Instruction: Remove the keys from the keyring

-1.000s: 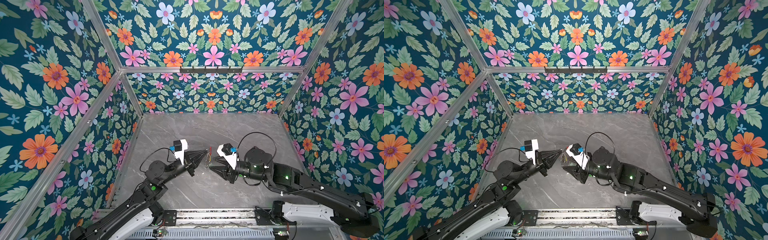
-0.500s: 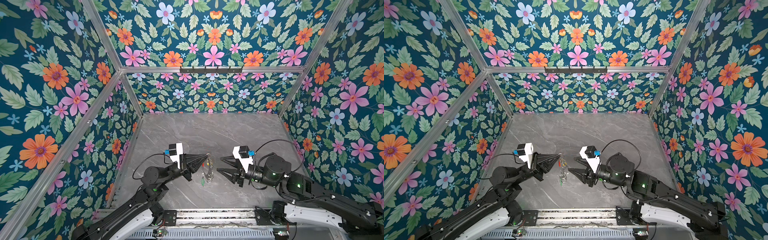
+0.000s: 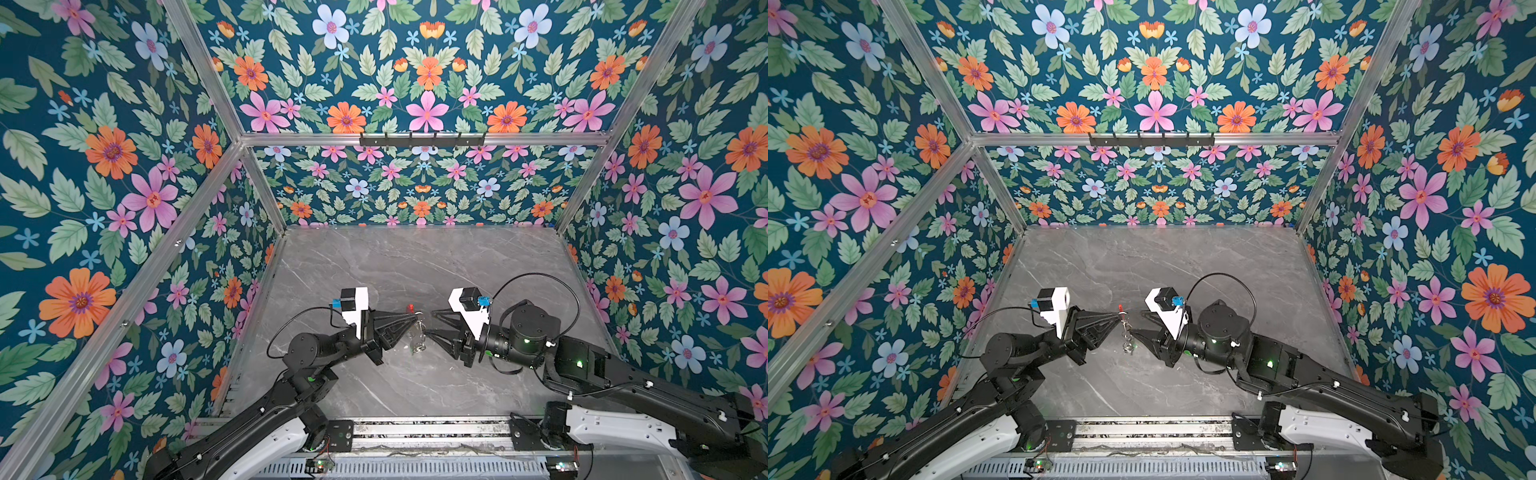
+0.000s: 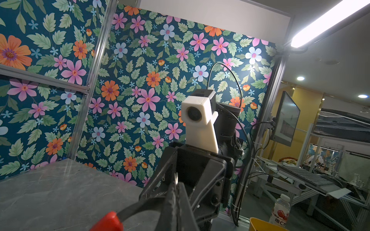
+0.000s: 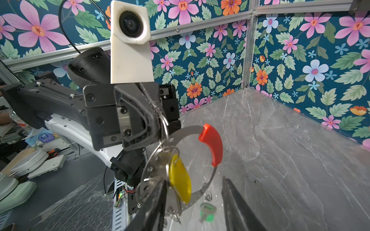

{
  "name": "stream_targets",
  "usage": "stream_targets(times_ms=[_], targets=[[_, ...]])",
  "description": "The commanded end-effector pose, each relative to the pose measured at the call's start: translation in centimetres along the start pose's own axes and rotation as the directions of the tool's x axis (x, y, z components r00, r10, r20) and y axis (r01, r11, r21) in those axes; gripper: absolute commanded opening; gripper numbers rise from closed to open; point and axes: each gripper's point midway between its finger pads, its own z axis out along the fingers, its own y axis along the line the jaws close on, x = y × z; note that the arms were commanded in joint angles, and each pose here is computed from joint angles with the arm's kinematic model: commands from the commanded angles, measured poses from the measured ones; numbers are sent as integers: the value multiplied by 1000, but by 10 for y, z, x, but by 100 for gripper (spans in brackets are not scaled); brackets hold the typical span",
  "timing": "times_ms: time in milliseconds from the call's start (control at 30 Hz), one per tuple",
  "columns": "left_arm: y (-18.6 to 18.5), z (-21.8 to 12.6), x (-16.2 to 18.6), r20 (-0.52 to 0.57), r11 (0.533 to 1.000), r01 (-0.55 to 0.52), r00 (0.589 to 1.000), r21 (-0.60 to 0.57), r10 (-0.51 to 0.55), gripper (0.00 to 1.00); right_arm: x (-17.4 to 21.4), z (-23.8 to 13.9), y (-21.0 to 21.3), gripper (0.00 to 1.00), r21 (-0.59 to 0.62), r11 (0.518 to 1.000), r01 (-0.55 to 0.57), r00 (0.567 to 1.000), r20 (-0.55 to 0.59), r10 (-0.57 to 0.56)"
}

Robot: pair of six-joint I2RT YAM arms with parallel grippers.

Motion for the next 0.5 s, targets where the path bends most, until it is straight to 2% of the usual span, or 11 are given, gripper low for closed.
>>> stream_targets(times_ms=[0, 333, 467], targets=[[-9, 0, -8, 28, 999, -16, 999, 37, 15, 0, -11, 3, 2, 49, -7, 1000, 7, 999, 36, -7], [-4, 1, -6, 29, 1000, -4, 1000, 19, 4, 0, -11, 12, 10, 49, -54, 999, 3, 1000, 26, -2], [-3, 1, -5, 26, 1000, -2, 1000, 21, 1, 0, -10, 15, 10, 46, -47, 999, 1, 1000, 16, 0]])
